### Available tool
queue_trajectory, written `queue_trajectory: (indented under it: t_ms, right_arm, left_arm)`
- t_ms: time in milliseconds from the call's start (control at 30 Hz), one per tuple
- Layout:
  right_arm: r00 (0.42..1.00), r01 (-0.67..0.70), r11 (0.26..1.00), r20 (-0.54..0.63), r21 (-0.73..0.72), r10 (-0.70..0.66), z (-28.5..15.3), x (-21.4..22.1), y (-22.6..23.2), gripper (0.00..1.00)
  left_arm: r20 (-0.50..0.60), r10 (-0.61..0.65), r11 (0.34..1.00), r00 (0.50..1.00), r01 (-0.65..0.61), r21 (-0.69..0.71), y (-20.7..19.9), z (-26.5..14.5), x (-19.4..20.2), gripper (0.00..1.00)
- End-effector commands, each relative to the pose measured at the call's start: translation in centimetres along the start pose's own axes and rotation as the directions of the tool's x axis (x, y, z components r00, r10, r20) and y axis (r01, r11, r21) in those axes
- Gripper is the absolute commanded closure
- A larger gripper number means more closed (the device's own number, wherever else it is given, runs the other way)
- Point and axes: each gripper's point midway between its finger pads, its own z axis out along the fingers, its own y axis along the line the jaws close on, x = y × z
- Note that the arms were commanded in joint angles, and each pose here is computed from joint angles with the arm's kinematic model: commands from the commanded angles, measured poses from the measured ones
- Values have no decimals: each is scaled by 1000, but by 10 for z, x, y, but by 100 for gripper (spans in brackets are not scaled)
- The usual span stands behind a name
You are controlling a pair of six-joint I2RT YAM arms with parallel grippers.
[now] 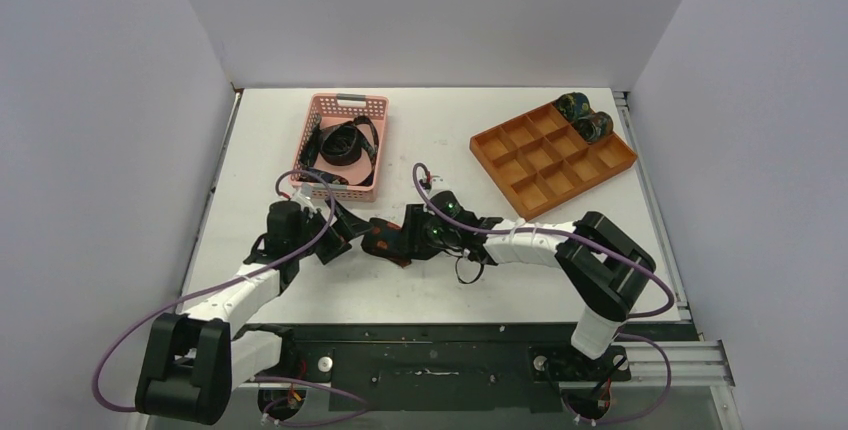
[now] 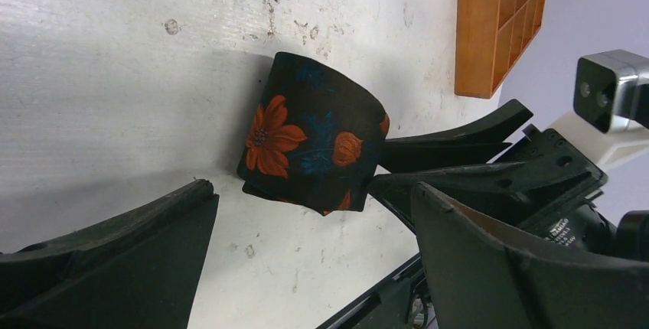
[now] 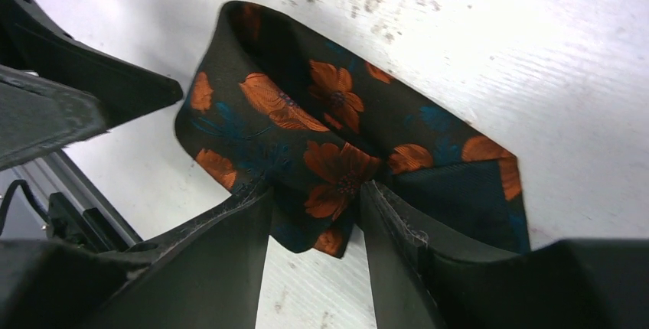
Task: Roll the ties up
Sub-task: Pick up the tie at the center of the board.
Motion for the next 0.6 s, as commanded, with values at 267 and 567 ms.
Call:
queue_trajectory:
  t_ms: [267, 567]
  right_arm:
    - [1000, 19, 996, -12, 93, -18, 4, 20, -42, 55]
    - [1000, -16, 994, -11, 105, 17, 0, 26, -60, 55]
  left_arm:
    - [22, 42, 992, 999, -44, 117, -31, 6, -19, 3]
    - [-126, 77, 991, 989, -62, 121, -30, 26, -10, 3]
